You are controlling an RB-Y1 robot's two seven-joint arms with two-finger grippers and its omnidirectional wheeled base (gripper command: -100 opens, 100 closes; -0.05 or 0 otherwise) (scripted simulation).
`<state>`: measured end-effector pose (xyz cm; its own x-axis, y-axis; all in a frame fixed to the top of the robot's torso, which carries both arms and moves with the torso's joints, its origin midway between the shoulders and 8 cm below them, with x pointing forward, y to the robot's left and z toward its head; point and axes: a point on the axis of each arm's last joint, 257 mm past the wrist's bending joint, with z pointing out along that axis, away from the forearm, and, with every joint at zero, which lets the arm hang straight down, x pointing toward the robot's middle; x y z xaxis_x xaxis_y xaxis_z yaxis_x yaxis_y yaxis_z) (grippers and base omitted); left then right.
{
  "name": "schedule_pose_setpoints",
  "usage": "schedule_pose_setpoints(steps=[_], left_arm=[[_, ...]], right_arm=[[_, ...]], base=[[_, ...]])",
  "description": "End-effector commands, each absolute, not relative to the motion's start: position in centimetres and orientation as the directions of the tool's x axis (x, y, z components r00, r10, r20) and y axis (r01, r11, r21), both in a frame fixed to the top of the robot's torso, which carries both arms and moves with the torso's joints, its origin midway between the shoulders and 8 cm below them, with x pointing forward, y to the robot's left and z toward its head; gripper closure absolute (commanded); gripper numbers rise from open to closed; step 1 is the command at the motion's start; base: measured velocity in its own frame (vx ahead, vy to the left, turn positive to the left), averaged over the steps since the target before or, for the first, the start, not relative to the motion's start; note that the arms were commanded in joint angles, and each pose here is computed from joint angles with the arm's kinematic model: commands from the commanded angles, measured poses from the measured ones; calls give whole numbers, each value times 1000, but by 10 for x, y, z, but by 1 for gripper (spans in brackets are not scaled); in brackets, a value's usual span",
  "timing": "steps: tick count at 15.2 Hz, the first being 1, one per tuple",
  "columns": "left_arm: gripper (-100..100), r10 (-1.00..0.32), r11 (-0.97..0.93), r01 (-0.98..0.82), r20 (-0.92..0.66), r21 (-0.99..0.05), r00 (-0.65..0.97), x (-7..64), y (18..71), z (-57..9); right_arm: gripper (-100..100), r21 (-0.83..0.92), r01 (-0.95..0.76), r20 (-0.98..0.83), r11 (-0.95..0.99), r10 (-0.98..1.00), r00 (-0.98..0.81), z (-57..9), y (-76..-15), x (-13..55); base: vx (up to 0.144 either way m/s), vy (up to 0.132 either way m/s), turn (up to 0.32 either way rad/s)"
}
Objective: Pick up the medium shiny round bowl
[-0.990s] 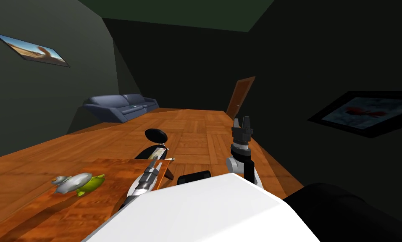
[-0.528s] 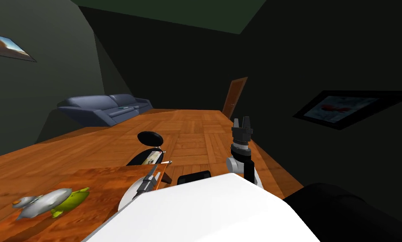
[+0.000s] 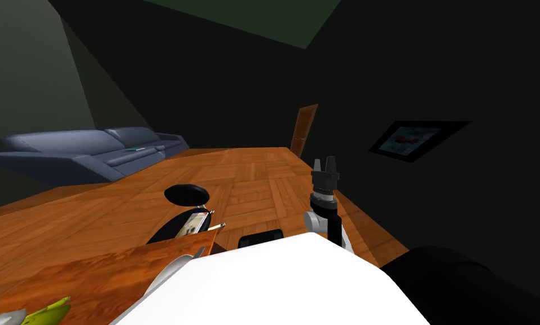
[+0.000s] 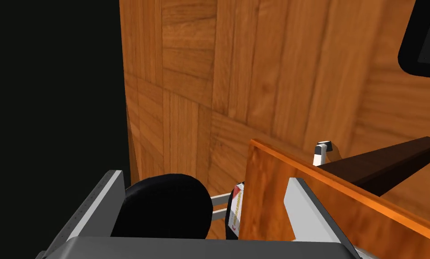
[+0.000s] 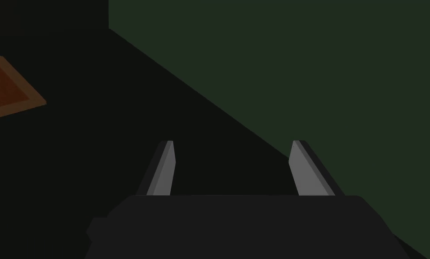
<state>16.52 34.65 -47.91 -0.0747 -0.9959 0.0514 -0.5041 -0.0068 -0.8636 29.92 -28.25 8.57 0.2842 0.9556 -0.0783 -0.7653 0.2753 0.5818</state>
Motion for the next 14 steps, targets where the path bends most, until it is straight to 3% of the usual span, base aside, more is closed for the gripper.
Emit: schedule_pose_setpoints(steps=[1, 8, 11, 14], left_arm=[[-100, -997, -8, -546, 48, -837, -60, 146, 359, -491], [-100, -999, -32, -675, 51, -737, -9, 86, 380, -528], [-100, -998, -63, -765, 51, -641, 40, 34, 396, -552], [-100, -998, -61, -776, 41, -628, 45, 25, 401, -555]], right_arm=[[0, 582, -765, -78, 275, 956, 284, 86, -282, 299], [0, 582, -765, -78, 275, 956, 284, 86, -282, 299], [0, 582, -765, -78, 275, 956, 284, 86, -282, 299], [0, 582, -765, -78, 275, 956, 284, 86, -282, 299]], base=[[28, 21, -45], [24, 11, -122], [26, 14, -173], [32, 18, -100]])
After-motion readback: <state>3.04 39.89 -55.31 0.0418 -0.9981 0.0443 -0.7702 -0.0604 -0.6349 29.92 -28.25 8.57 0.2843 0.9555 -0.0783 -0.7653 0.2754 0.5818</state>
